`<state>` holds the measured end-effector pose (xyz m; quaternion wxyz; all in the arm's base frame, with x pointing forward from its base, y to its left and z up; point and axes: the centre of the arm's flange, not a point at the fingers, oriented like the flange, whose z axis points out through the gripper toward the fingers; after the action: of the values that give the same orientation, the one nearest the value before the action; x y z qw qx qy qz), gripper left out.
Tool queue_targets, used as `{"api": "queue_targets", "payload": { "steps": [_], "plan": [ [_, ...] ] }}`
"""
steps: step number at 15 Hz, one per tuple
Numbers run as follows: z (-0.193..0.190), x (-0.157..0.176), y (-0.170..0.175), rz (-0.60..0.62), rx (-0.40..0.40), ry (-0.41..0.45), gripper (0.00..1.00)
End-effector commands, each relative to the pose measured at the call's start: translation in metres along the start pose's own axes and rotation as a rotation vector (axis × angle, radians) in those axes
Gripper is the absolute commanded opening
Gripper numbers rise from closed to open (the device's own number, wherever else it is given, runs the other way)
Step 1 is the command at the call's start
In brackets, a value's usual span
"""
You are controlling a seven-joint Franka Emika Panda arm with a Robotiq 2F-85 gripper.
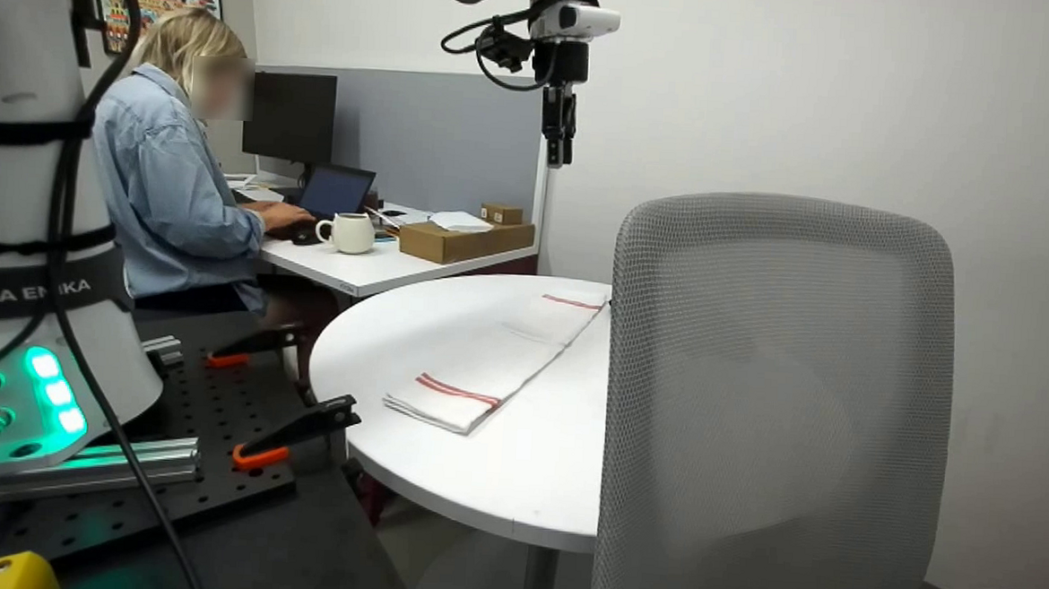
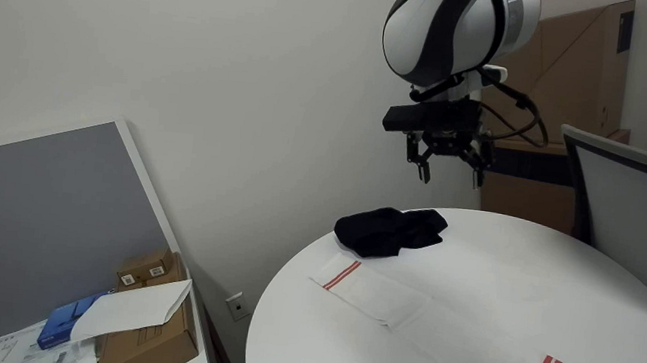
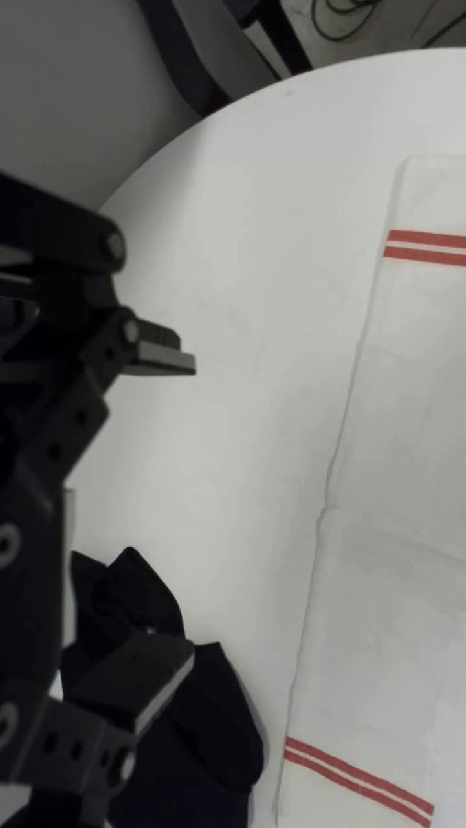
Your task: Fold the white towel in half and use it to wipe the table
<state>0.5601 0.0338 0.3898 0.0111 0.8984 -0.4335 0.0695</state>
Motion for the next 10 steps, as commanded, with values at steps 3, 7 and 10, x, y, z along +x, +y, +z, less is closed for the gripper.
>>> {"api": "queue_targets", "payload": {
  "steps": [3,7,10],
  "plan": [
    [0.035,0.014,-0.001,0.057,0.058,-0.086,1.0],
    [0.083,0.038,0.008,0.106,0.024,-0.11,1.0],
    [0.126,0.055,0.006,0.112,-0.031,-0.13,1.0]
  ]
}}
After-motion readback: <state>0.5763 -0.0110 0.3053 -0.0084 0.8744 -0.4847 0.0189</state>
